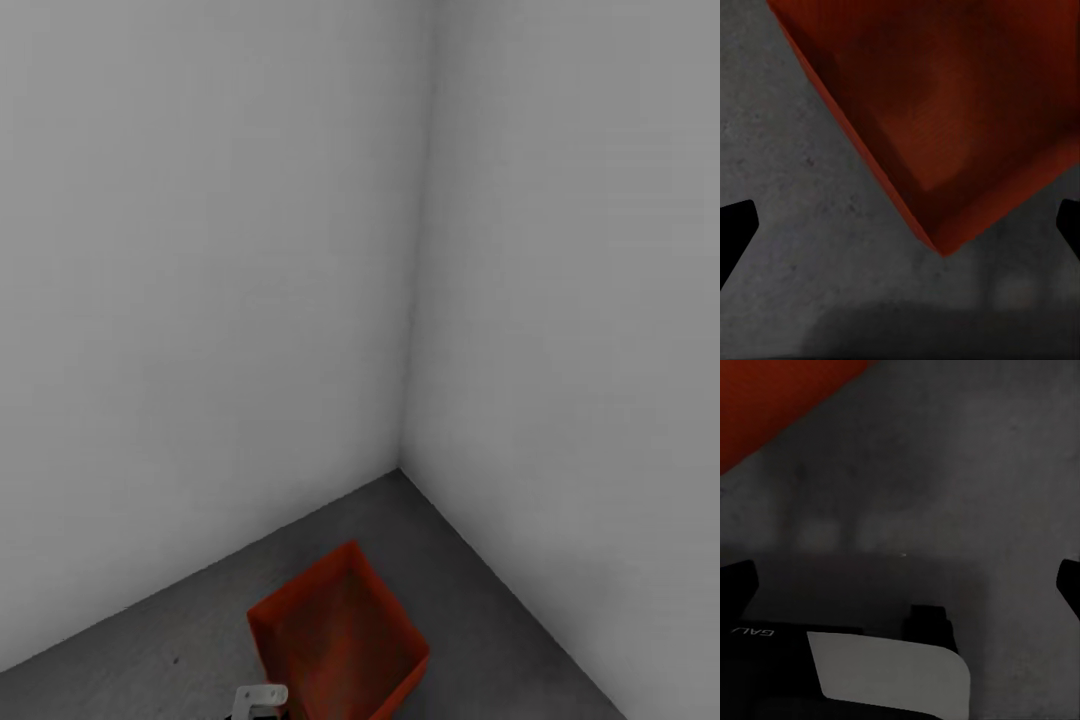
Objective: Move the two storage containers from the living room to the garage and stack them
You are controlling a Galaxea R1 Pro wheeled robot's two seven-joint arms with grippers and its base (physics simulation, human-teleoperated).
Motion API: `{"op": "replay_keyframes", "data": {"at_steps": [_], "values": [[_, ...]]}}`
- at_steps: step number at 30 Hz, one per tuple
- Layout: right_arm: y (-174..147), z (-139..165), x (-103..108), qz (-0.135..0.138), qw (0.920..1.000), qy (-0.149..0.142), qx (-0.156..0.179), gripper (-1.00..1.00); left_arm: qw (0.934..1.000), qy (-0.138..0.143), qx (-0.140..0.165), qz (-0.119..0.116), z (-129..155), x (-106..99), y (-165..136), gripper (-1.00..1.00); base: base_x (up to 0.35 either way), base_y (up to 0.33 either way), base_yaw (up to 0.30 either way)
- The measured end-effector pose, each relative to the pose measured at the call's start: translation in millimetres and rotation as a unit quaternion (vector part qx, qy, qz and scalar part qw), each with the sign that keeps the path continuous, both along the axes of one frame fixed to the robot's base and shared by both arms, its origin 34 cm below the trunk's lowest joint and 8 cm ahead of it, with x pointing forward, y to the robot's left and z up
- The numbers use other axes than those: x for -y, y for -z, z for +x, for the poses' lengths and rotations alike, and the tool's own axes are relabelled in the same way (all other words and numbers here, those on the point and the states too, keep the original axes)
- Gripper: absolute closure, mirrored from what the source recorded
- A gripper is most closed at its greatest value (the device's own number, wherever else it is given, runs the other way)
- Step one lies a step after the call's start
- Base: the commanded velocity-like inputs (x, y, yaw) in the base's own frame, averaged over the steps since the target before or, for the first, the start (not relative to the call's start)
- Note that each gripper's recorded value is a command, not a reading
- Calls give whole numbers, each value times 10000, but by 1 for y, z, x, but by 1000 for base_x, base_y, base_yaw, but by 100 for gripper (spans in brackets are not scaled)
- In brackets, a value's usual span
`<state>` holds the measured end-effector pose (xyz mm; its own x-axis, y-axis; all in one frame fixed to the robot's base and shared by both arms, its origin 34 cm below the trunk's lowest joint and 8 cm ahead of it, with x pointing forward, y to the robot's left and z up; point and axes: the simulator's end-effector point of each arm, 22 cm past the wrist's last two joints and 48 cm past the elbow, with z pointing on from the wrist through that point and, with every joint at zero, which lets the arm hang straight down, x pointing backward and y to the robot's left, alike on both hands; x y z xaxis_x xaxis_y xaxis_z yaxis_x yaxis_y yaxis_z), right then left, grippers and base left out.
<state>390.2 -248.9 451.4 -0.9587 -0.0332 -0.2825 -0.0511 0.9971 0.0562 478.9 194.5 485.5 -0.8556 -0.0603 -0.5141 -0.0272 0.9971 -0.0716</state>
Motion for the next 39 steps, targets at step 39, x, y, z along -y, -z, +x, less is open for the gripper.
{"op": "replay_keyframes", "data": {"at_steps": [39], "values": [[0, -1, -2, 9, 10000, -4, -3, -100, 9996, -37, -259, 73, -22, -8, 11, -100, -14, 12, -286]]}}
